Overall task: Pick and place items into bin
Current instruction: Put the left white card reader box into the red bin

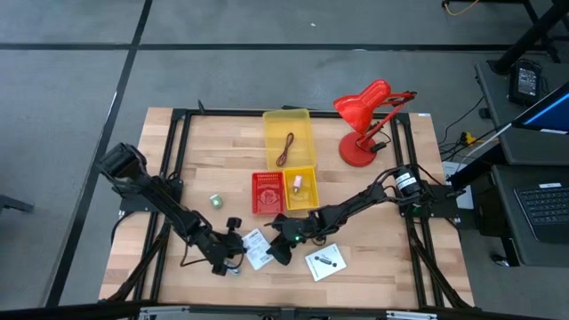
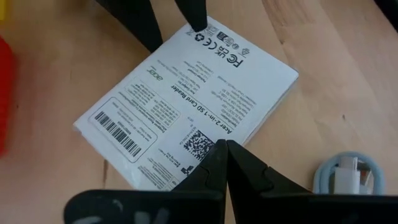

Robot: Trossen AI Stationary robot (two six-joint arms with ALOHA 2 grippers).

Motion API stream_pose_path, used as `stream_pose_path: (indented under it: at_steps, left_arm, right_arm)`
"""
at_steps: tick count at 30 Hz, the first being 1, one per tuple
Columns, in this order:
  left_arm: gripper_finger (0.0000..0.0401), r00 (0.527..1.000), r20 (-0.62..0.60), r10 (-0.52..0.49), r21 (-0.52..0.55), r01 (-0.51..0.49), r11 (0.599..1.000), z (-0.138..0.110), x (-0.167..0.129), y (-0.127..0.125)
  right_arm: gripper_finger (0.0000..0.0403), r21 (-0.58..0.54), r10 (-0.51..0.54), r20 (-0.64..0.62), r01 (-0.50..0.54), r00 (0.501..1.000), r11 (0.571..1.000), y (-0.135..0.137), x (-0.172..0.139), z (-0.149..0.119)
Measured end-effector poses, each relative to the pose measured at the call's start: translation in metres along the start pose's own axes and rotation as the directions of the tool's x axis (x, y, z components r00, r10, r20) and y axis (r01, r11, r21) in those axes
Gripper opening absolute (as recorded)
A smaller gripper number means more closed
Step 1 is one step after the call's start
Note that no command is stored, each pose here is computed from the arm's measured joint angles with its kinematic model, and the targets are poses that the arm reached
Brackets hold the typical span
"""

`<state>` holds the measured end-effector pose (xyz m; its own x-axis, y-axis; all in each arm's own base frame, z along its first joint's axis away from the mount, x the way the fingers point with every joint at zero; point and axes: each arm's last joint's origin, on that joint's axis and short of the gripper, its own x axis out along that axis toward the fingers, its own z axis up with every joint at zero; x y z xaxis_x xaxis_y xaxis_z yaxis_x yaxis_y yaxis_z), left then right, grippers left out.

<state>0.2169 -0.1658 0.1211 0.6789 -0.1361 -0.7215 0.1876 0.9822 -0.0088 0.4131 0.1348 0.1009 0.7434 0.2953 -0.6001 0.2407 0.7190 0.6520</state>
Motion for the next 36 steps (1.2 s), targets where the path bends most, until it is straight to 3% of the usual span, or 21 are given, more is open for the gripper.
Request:
stream_pose_path:
  at_steps: [9,19,36]
  left_arm:
    - [0.0002,0.999,0.036,0.0,0.023,-0.001,1.0,0.005,-0.004,0.0]
    - [0.0002,0.992,0.069,-0.106,0.077,0.101,0.992,0.02,-0.008,-0.012]
    - [0.0002,0.999,-0.008,-0.051,0.011,0.051,0.999,0.012,0.007,-0.001]
  right_arm:
    - [0.0174,-0.024,-0.007,0.003,0.007,1.0,1.0,-0.001,0.0,0.0]
    - [0.0174,-0.03,-0.007,0.004,0.007,1.0,1.0,-0.001,0.0,0.0]
    - [0.0174,-0.032,-0.006,0.011,0.007,1.0,0.999,-0.001,0.0,0.001]
